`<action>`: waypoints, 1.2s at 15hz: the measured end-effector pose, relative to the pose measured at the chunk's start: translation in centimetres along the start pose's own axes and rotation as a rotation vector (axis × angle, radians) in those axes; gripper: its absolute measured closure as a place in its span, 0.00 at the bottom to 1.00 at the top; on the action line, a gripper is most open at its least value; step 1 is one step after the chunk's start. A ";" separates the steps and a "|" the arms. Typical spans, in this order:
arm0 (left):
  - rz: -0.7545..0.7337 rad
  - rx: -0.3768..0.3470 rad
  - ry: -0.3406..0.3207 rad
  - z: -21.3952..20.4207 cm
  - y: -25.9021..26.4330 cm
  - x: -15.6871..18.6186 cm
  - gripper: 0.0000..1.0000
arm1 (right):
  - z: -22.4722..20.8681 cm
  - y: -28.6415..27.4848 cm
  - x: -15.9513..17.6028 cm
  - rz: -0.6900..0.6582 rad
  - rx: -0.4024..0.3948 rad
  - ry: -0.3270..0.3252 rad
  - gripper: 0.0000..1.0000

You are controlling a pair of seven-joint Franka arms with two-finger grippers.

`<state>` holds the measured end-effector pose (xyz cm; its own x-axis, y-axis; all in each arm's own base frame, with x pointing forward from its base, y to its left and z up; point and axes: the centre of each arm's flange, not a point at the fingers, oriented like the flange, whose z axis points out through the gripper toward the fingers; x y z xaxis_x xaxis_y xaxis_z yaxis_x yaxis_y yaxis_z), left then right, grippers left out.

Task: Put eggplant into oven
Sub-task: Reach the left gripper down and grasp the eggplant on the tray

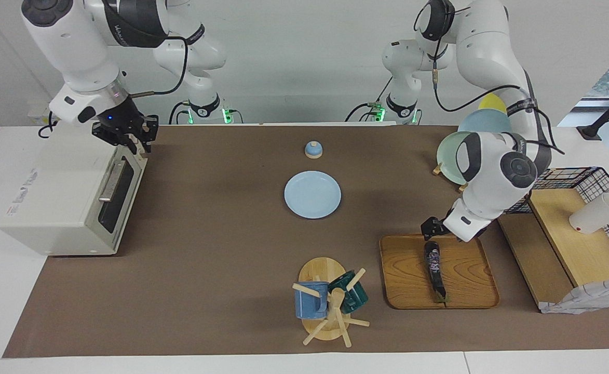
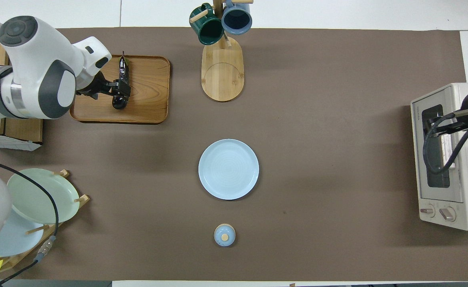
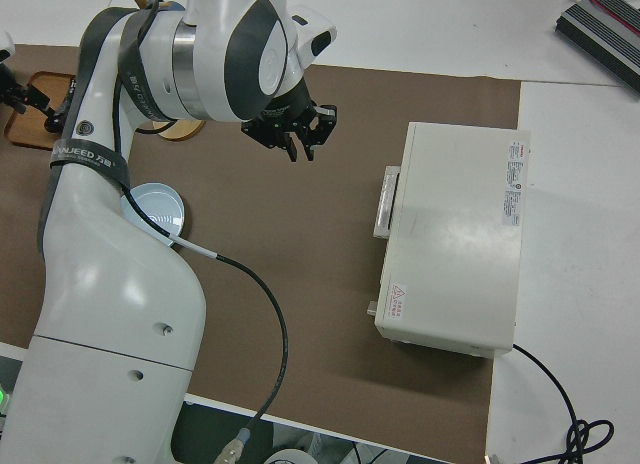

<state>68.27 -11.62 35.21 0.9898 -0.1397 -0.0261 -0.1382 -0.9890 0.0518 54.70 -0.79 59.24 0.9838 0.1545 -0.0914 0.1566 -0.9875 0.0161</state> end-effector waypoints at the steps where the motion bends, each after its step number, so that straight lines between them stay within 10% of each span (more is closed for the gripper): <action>1: 0.011 -0.001 0.011 1.2 0.4 0.4 0.00 | 0.2 0.5 0.0 0.009 -0.004 0.012 0.94; 12: 0.134 0.037 0.025 3.8 0.6 0.8 0.04 | 6.9 4.3 -2.0 0.051 -0.104 0.079 0.99; 15: 0.135 0.036 0.022 3.9 0.7 0.7 0.16 | 8.8 5.5 -2.3 0.062 -0.120 0.074 0.99; 18: 0.135 0.036 0.020 3.9 0.7 0.7 0.53 | 10.5 6.6 -2.3 0.074 -0.127 0.074 0.99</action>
<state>68.72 -12.58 31.32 0.9626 -0.2709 -0.0012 -0.2709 -0.9625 0.0172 52.55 -7.97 49.10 0.9961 0.0879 -0.0121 0.0887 -0.9853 0.1459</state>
